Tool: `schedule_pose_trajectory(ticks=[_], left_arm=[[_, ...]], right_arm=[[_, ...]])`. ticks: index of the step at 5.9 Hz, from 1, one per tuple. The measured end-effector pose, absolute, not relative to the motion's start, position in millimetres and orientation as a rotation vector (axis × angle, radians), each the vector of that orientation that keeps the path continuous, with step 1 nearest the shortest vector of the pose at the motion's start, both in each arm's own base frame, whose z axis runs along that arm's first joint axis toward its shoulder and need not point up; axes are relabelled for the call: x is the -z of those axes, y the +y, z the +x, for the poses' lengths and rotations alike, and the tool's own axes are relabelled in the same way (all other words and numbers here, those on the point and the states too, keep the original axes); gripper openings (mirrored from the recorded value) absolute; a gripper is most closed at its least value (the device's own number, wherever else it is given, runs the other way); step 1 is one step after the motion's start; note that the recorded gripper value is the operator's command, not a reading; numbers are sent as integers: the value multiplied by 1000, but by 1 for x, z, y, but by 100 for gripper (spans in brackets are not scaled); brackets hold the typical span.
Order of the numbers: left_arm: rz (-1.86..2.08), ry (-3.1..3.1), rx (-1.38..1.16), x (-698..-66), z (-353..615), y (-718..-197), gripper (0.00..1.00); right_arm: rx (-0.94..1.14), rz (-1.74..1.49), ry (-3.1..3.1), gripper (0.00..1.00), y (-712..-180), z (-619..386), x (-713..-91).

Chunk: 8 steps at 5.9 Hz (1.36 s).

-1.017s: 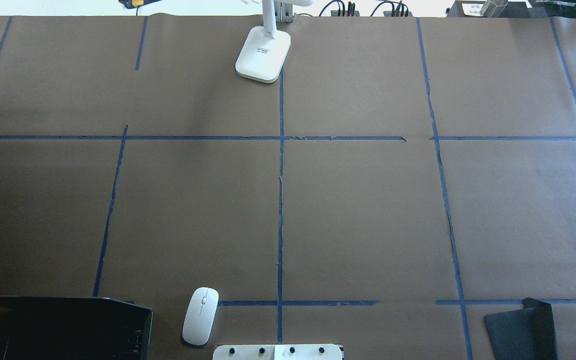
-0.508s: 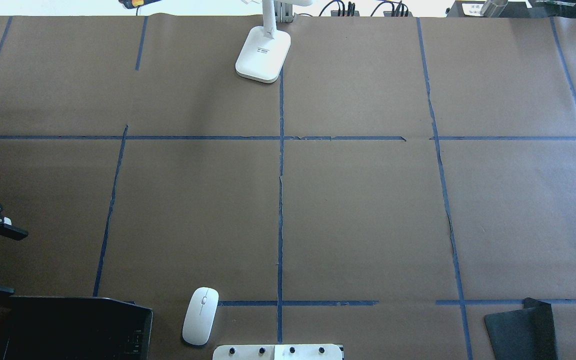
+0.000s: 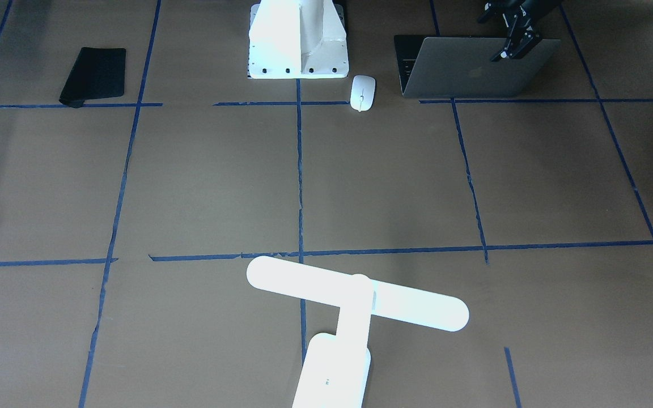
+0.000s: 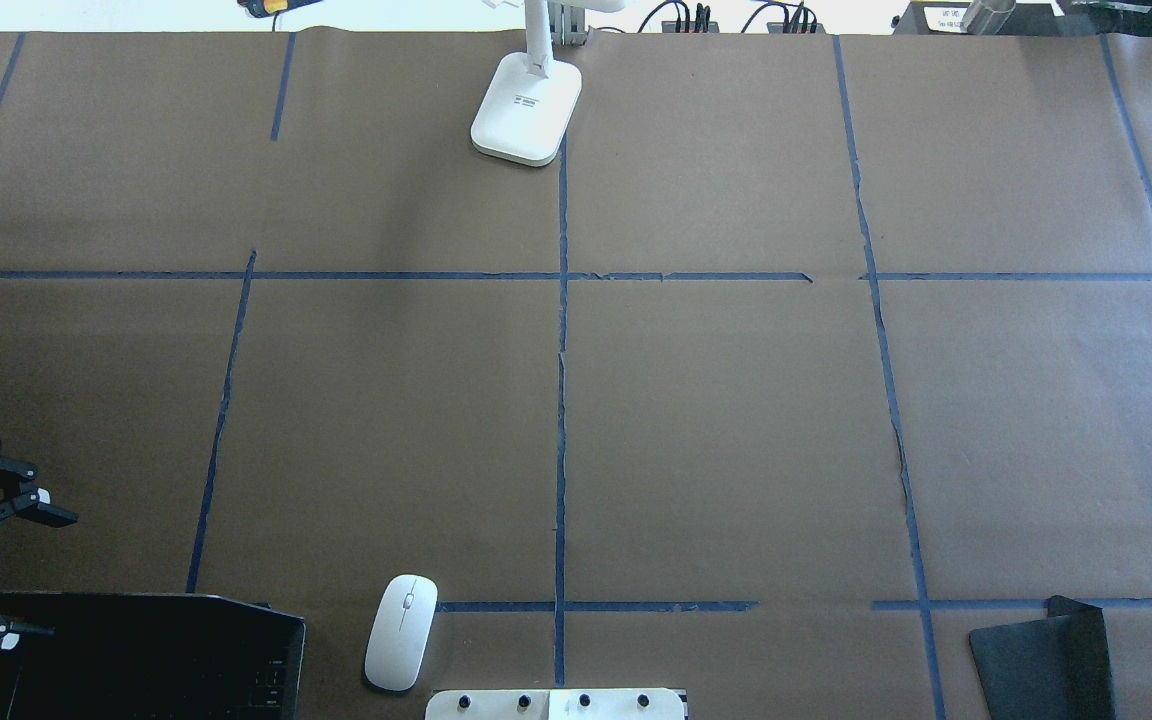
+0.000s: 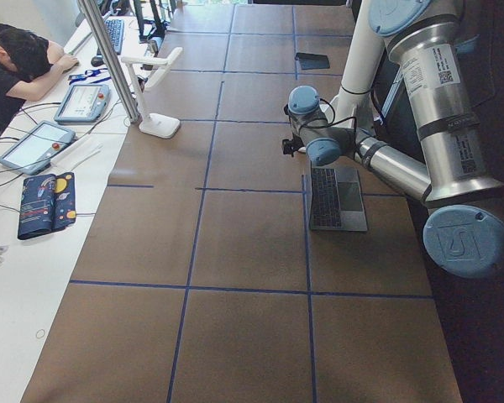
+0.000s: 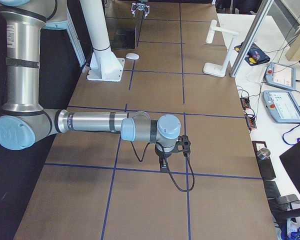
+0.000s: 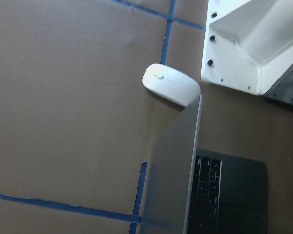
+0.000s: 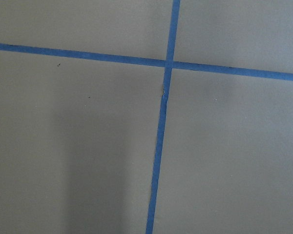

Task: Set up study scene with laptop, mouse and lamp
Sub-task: 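Reach the left gripper down to the near edge of the grey laptop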

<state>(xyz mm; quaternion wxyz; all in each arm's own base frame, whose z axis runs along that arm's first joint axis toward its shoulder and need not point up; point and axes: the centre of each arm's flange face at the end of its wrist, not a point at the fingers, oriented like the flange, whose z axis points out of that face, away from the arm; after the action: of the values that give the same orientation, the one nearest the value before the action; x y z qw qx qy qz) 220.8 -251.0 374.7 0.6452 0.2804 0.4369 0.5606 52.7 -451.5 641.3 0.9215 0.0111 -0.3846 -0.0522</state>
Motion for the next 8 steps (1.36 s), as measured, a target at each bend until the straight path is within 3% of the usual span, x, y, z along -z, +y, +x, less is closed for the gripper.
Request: schedule_pose_trajectory(ticks=[1, 2, 3, 4, 8], left_arm=[[615, 982, -1290, -382, 224, -245, 93], [593, 978, -1299, -388, 227, -241, 53], [568, 976, -1299, -393, 229, -240, 6], [548, 976, -1295, -394, 231, -240, 0], [624, 967, -1298, -377, 225, -253, 0]], right_arm=[[107, 23, -790, 100, -452, 53, -641], [107, 22, -790, 100, -451, 53, -642], [107, 21, -790, 100, -451, 52, -642], [107, 21, -790, 100, -452, 52, -642], [108, 23, -790, 100, -453, 52, -641]])
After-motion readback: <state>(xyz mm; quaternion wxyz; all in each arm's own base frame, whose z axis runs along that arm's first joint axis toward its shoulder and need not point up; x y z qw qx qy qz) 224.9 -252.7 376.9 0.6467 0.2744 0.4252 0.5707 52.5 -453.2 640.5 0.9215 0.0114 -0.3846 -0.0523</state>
